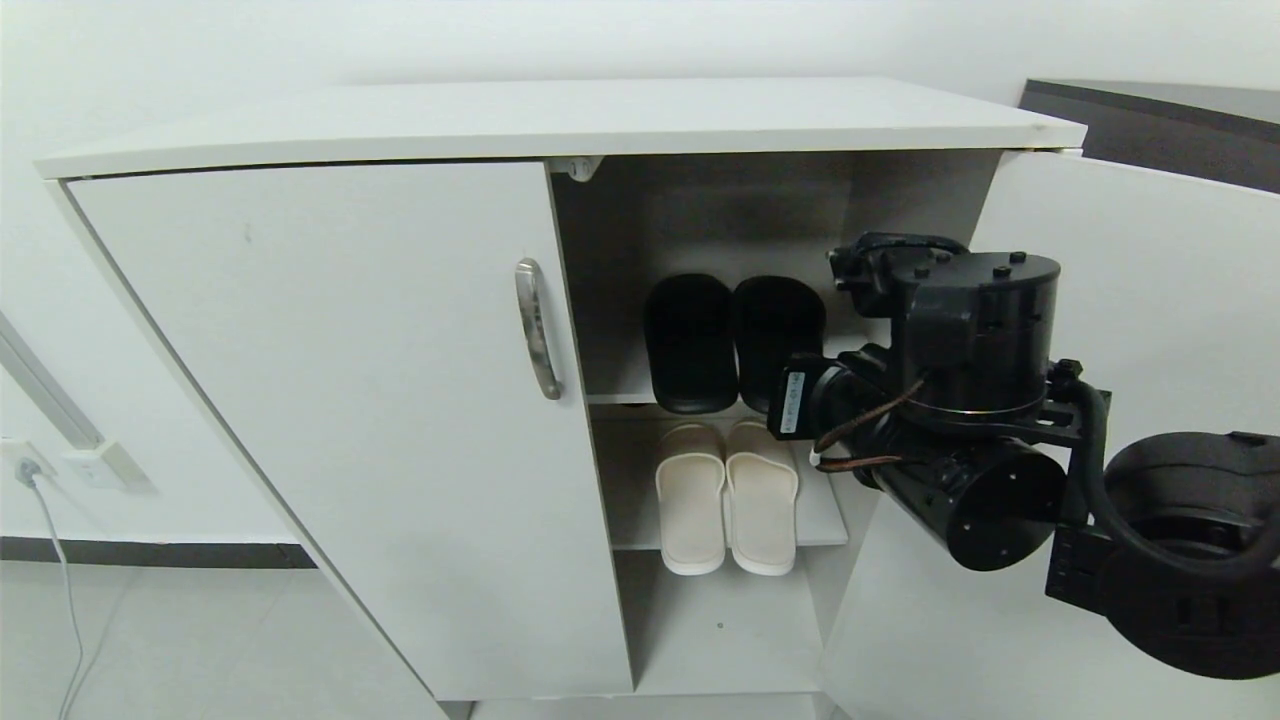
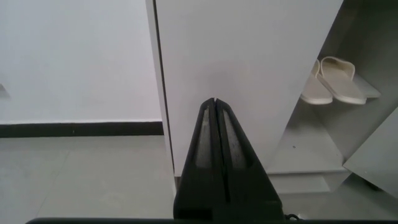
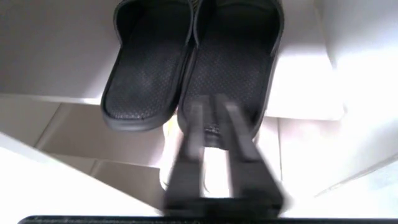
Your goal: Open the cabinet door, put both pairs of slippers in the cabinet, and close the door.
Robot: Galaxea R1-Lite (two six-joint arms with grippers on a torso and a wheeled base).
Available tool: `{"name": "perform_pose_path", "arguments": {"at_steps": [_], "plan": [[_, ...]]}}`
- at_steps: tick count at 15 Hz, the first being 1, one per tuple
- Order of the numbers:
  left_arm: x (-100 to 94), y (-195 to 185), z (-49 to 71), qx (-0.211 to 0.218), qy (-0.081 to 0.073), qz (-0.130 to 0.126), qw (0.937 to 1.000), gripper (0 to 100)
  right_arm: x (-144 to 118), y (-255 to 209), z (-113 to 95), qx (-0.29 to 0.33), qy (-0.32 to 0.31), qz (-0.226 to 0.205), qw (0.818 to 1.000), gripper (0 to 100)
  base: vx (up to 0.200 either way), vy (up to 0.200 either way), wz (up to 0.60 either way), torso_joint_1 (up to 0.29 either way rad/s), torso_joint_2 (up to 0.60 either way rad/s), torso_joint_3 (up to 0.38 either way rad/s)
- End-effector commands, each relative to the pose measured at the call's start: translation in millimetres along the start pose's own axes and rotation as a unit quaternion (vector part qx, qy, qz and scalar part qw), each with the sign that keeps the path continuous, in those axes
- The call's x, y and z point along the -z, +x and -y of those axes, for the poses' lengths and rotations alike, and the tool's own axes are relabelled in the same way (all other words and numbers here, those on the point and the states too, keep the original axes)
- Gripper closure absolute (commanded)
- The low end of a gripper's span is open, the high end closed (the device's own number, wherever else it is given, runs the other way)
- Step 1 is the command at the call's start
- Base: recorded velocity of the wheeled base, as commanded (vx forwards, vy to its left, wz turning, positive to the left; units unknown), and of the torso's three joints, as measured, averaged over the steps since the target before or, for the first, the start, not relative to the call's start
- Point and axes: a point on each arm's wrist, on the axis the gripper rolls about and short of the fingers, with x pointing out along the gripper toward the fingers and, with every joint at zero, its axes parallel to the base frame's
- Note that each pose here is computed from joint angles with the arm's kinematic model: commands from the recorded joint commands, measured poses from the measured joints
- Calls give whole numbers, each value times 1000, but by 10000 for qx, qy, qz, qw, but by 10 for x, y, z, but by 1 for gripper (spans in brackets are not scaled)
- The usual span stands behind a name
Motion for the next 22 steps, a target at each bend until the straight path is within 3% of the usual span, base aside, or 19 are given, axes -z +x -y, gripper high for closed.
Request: {"name": "perform_pose_path", "arguments": {"at_steps": [1, 4, 13, 17, 22], "plan": [[0, 1, 0, -5, -2, -3, 10000, 100, 4, -13, 8, -7, -3, 2, 10000, 100, 0, 0, 0, 0, 0, 0], [-5, -1, 0, -5, 6, 4, 10000, 100, 11, -22, 17, 5, 7, 17, 10000, 100, 0, 0, 0, 0, 0, 0], [-5, -1, 0, -5, -9, 4, 10000, 100, 35, -44, 27, -20, -29, -12, 10000, 100, -200, 0, 0, 1, 2, 3], [0, 1, 0, 3, -17, -3, 10000, 100, 147, -3, 102, -431, -74, -248, 9987, 100, -200, 0, 0, 5, 2, 4], [0, 1, 0, -5, -17, -3, 10000, 100, 273, 59, 147, -471, -119, -387, 9981, 100, -200, 0, 0, 6, 2, 4]]}}
